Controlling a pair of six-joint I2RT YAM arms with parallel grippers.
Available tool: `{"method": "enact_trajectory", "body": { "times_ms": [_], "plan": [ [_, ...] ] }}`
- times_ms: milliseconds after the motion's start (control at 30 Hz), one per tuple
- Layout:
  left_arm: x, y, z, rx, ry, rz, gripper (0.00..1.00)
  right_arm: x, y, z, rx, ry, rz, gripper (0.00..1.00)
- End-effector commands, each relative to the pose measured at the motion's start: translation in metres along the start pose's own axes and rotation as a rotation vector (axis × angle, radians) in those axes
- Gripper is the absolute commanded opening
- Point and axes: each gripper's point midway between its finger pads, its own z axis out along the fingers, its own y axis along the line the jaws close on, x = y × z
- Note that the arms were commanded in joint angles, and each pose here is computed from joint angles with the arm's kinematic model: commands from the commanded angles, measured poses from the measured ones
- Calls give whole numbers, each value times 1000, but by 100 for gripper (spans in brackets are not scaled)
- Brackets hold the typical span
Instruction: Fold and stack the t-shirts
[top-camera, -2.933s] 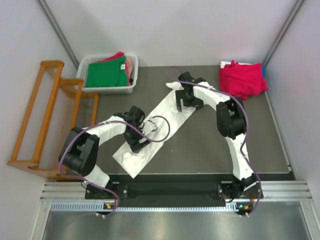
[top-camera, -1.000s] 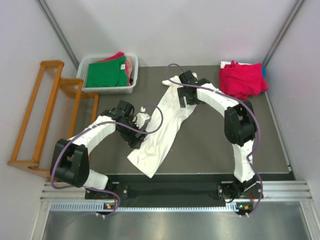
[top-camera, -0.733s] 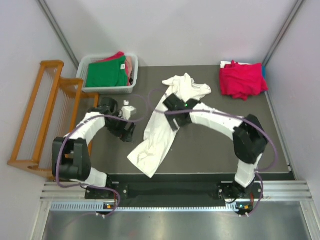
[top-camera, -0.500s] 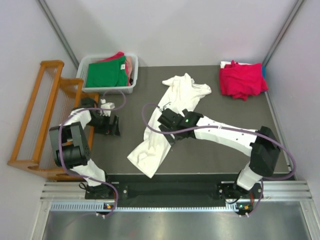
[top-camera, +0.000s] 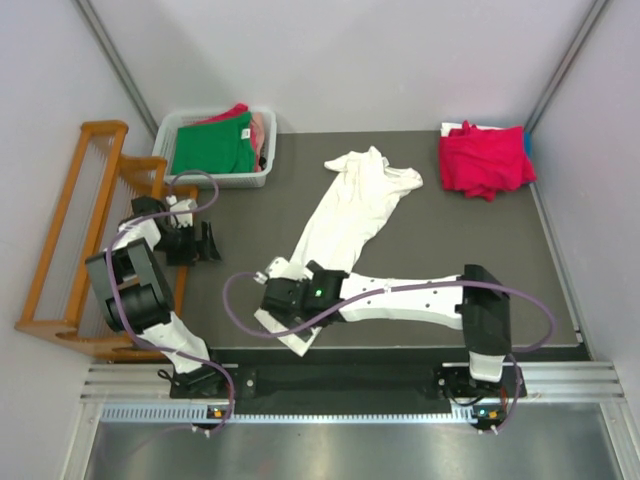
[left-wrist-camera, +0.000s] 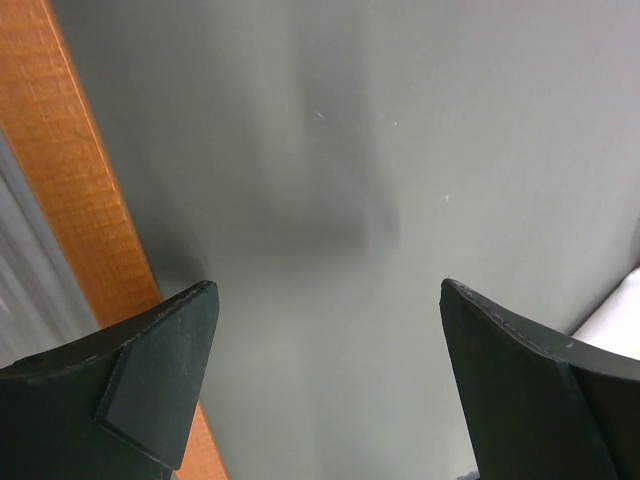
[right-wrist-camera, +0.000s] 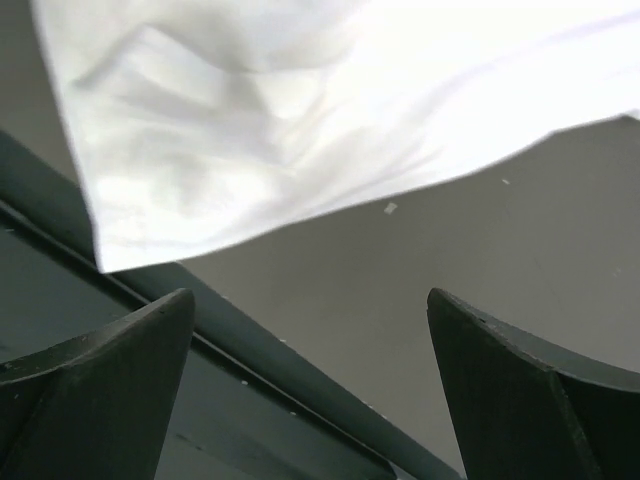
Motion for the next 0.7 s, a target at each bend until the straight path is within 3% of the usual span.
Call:
{"method": "enact_trajectory", "body": {
  "times_ms": [0, 267, 667],
  "plan": [
    [-2, 0, 10, 25, -7, -8, 96, -18, 50, -11, -104, -38, -75, 100],
    [-6, -1, 11, 39, -18, -7, 96, -20, 83, -20, -181, -17, -129, 99],
    [1, -11, 5, 67, -19, 9, 96, 28, 108, 8, -267, 102, -182, 96]
  ]
}}
